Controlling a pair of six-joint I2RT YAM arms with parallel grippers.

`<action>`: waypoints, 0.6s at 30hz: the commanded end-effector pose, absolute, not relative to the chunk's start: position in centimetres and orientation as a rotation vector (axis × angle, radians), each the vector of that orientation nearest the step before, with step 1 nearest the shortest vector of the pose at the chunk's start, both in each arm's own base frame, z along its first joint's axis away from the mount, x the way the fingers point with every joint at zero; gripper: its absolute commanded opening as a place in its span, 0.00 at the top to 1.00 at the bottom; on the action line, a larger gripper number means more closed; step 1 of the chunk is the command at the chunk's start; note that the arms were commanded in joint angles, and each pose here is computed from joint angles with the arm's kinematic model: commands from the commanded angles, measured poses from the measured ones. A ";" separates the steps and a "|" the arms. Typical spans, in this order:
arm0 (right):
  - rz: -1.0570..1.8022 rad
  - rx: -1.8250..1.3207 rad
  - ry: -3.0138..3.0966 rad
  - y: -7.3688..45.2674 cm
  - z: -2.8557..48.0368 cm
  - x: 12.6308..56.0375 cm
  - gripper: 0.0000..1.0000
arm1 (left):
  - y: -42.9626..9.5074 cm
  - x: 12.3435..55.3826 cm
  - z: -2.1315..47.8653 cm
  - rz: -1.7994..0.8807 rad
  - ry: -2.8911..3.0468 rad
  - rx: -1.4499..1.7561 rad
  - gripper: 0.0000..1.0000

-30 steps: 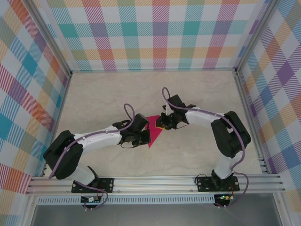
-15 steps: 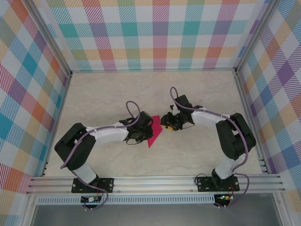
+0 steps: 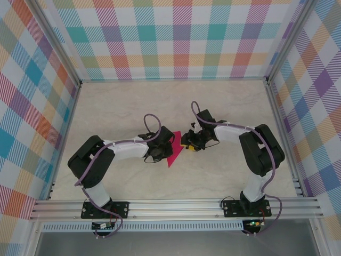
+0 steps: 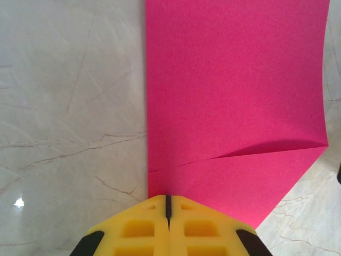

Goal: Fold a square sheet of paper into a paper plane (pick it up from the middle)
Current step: Fourth fold the wing at the center of the table.

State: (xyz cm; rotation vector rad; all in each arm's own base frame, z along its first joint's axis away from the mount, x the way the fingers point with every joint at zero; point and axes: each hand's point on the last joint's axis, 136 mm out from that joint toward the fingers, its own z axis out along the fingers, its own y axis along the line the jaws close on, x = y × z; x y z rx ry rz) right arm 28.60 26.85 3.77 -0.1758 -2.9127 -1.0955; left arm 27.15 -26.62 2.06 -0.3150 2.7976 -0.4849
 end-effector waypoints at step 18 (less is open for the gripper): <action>-1.132 -0.176 -2.862 28.1 3.4 29.4 0.65 | -25.4 26.4 0.7 -0.392 2.855 -0.331 0.97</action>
